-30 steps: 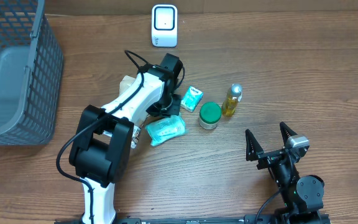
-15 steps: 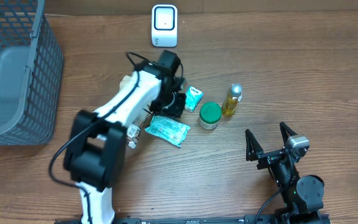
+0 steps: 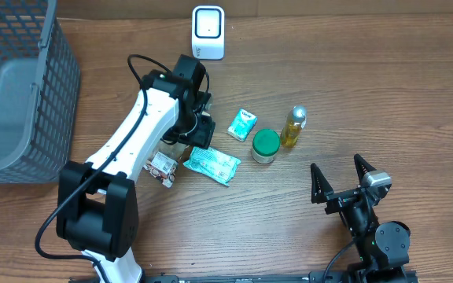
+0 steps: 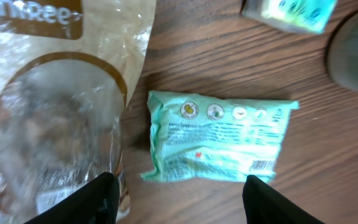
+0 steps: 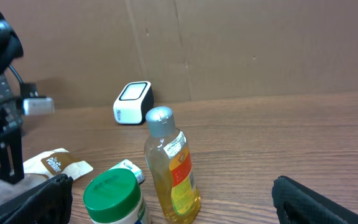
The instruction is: Scan the item barcode
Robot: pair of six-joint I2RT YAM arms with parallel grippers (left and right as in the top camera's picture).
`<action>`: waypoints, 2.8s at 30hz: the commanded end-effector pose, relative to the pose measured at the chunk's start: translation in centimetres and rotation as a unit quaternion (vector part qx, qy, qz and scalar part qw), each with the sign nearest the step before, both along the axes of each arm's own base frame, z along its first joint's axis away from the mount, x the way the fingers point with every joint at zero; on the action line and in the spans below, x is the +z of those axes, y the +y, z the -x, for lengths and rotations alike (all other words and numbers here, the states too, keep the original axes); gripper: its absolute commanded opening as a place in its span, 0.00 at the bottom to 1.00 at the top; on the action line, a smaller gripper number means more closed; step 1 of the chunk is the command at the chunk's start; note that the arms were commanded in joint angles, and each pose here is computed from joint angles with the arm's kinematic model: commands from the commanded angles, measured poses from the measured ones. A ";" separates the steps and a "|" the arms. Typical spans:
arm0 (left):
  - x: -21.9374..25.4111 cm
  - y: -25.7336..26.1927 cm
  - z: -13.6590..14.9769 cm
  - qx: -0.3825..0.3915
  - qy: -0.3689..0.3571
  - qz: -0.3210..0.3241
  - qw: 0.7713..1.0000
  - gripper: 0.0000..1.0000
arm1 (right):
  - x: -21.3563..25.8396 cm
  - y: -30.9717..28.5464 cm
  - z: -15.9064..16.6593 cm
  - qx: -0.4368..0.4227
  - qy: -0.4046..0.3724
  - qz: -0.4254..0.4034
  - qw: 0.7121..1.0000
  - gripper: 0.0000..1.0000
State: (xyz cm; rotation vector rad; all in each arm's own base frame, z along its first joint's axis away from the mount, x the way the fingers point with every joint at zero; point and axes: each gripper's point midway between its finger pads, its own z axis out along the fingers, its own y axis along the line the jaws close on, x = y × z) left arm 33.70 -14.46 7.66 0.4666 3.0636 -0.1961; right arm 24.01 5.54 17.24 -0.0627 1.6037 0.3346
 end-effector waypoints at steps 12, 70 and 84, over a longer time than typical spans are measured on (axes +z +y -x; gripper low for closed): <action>-4.6 -0.7 0.7 -0.057 0.012 0.028 0.998 0.64 | -0.2 -0.2 0.0 -0.006 -0.002 0.001 1.000 1.00; -6.7 -3.2 3.1 0.013 0.089 0.136 0.987 0.04 | -0.2 -0.2 0.0 -0.006 -0.002 0.001 1.000 1.00; 10.3 -5.2 3.1 -0.069 -0.074 0.341 0.935 0.04 | -0.2 -0.2 0.0 -0.006 -0.002 0.001 1.000 1.00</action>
